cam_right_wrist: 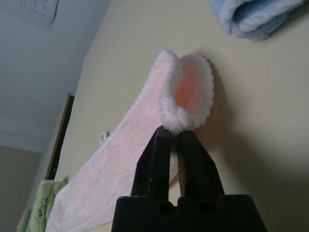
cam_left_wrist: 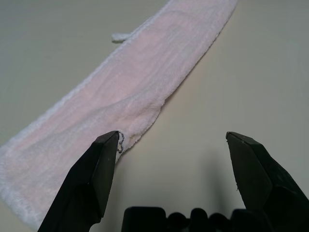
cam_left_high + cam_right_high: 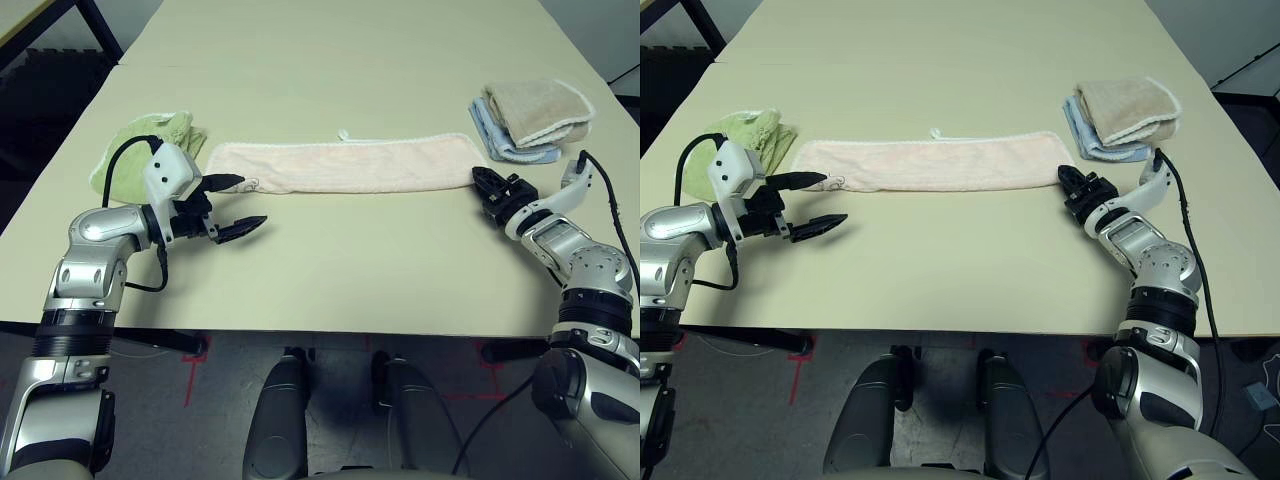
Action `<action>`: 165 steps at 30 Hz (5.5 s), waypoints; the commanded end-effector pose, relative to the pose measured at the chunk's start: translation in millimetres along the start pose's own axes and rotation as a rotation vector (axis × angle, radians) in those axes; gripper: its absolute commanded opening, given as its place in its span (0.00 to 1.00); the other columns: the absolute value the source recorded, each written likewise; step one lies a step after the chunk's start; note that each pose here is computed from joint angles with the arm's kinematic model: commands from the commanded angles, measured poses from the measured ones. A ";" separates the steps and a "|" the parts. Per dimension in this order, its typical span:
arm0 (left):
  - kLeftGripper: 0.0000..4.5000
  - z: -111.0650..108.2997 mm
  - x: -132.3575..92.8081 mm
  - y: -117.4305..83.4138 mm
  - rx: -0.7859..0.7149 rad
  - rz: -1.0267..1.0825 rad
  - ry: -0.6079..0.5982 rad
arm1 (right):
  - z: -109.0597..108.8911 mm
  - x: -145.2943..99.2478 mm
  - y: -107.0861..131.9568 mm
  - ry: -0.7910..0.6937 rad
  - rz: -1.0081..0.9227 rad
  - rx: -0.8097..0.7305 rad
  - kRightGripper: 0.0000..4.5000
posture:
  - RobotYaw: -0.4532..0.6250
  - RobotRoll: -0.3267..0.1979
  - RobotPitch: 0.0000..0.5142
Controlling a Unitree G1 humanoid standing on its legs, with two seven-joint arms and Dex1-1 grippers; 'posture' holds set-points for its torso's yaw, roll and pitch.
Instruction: Fold the towel and set it aside.
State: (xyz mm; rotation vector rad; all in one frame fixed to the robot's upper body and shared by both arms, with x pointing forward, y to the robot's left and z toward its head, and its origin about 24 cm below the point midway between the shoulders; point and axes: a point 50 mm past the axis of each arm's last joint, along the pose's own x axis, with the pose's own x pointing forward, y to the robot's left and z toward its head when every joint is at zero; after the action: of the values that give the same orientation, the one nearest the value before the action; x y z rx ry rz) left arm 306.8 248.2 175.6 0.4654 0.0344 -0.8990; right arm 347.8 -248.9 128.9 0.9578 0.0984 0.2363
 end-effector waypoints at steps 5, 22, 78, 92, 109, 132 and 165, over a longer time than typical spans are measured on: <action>1.00 -1.8 0.4 -3.0 0.000 -0.013 0.011 | 0.2 -7.0 -15.1 -0.001 -0.055 0.007 0.01 | 0.44 0.62 0.36; 1.00 1.0 6.4 0.8 -0.031 0.007 -0.021 | 38.1 -39.3 -4.4 0.009 0.065 -0.073 0.01 | 0.41 0.62 0.36; 1.00 4.4 5.9 4.5 -0.013 0.019 -0.017 | -68.8 30.3 84.2 0.534 0.468 -0.876 0.01 | 0.45 0.62 0.29; 1.00 4.5 8.5 5.6 -0.013 0.011 -0.011 | -59.2 17.9 104.4 0.533 0.850 -1.031 0.96 | 0.43 0.62 0.29; 1.00 0.4 8.7 3.0 -0.060 0.060 -0.031 | -13.2 28.5 63.7 0.321 0.991 -1.229 0.98 | 0.46 0.62 0.34; 1.00 0.6 14.6 3.1 -0.527 0.187 -0.024 | 1.3 11.9 32.2 0.440 0.930 -1.368 0.98 | 0.50 0.62 0.34; 1.00 -25.2 18.4 18.7 -1.163 0.350 0.000 | -0.1 18.0 44.0 0.368 0.959 -1.328 0.98 | 0.49 0.62 0.31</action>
State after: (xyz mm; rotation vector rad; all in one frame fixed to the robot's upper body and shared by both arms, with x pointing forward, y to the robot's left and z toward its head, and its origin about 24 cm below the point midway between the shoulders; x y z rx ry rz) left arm 335.8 251.8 159.1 -0.5668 0.4230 -0.4429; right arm 359.2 -219.1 163.3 -0.4355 -0.1745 1.1827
